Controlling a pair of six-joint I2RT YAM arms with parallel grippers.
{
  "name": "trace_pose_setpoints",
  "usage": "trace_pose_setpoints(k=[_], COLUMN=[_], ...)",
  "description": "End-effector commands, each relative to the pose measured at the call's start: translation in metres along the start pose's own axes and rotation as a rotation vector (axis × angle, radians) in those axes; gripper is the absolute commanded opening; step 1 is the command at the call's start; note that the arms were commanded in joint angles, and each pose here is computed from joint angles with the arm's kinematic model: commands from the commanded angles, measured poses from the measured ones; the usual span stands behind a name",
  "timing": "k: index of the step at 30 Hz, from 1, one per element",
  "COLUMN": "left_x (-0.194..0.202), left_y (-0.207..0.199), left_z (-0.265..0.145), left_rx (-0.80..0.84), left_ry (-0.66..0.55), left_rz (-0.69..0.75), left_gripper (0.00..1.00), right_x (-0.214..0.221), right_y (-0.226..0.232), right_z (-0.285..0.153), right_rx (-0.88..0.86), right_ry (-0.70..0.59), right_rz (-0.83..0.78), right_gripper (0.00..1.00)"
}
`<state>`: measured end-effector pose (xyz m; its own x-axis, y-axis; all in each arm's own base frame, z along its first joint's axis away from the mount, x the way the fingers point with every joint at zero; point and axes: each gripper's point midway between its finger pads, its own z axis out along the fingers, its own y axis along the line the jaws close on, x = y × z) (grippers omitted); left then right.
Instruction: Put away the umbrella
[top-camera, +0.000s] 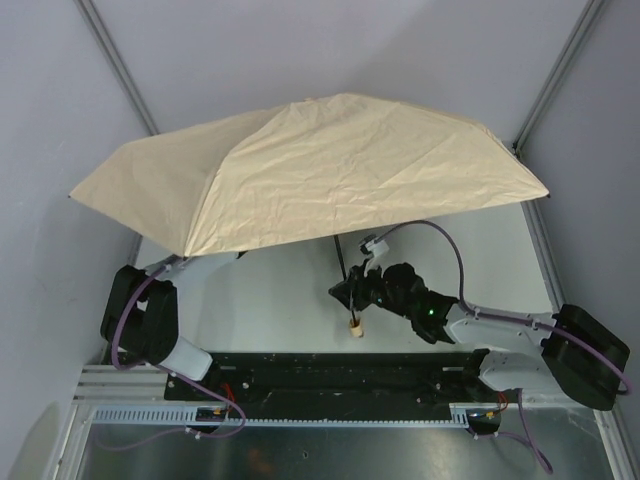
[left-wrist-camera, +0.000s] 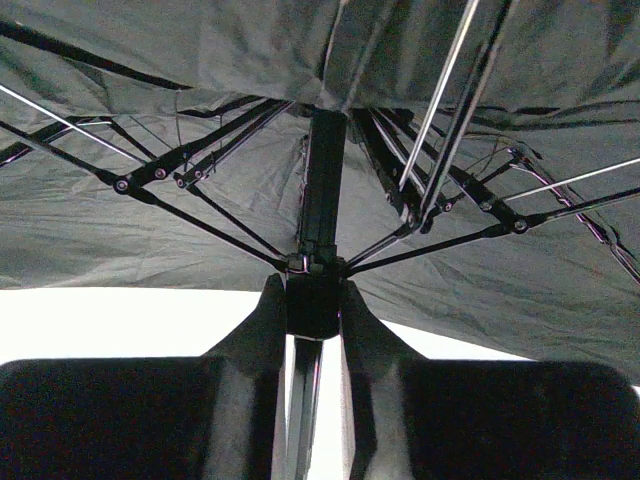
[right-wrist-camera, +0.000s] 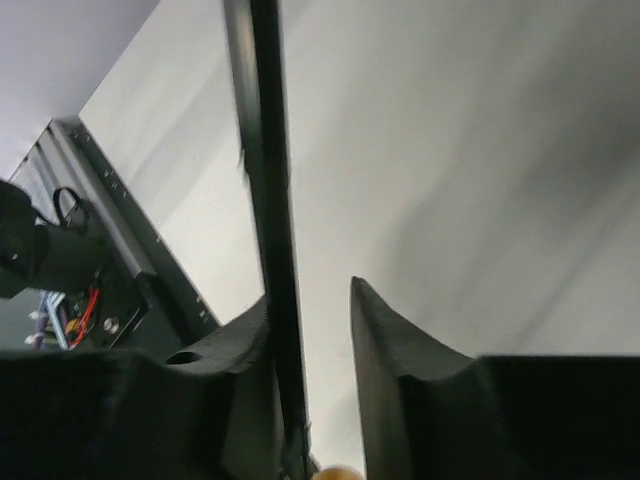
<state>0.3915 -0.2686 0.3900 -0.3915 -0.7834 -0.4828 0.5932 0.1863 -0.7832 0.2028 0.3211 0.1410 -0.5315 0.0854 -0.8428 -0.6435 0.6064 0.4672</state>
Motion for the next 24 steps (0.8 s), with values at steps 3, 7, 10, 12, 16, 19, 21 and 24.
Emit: trace_pose_setpoints(k=[3, 7, 10, 12, 16, 19, 21, 24], left_x=[-0.040, -0.005, 0.046, 0.082, 0.110, 0.111, 0.115, 0.131], left_y=[-0.056, -0.051, -0.030, -0.021, -0.010, -0.004, 0.000, 0.007], left_z=[0.007, -0.002, -0.033, -0.056, -0.085, -0.094, -0.096, -0.100], left_rx=[0.130, 0.093, 0.021, -0.015, -0.051, -0.063, -0.066, -0.067], left_ry=[-0.053, 0.057, 0.157, 0.220, 0.270, 0.262, 0.280, 0.339], left_rz=[0.059, 0.053, 0.005, -0.027, -0.047, -0.021, -0.018, -0.037], left_gripper=[0.00, 0.00, 0.00, 0.00, 0.00, 0.00, 0.00, 0.00], right_x=[0.033, 0.003, -0.043, -0.077, -0.123, -0.143, -0.152, -0.169], right_y=[0.010, 0.016, 0.005, 0.004, 0.007, 0.019, 0.025, 0.031], right_z=[-0.012, -0.002, 0.020, 0.036, 0.052, 0.047, 0.043, 0.039], right_rx=[0.039, -0.045, -0.015, -0.049, -0.084, -0.128, -0.140, -0.141], right_ry=[0.039, -0.100, -0.178, -0.231, -0.312, -0.368, -0.399, -0.435], right_rz=[-0.002, 0.020, -0.011, -0.007, -0.011, 0.005, 0.012, 0.008], right_gripper=[0.05, 0.00, 0.00, 0.00, 0.00, 0.00, 0.00, 0.00])
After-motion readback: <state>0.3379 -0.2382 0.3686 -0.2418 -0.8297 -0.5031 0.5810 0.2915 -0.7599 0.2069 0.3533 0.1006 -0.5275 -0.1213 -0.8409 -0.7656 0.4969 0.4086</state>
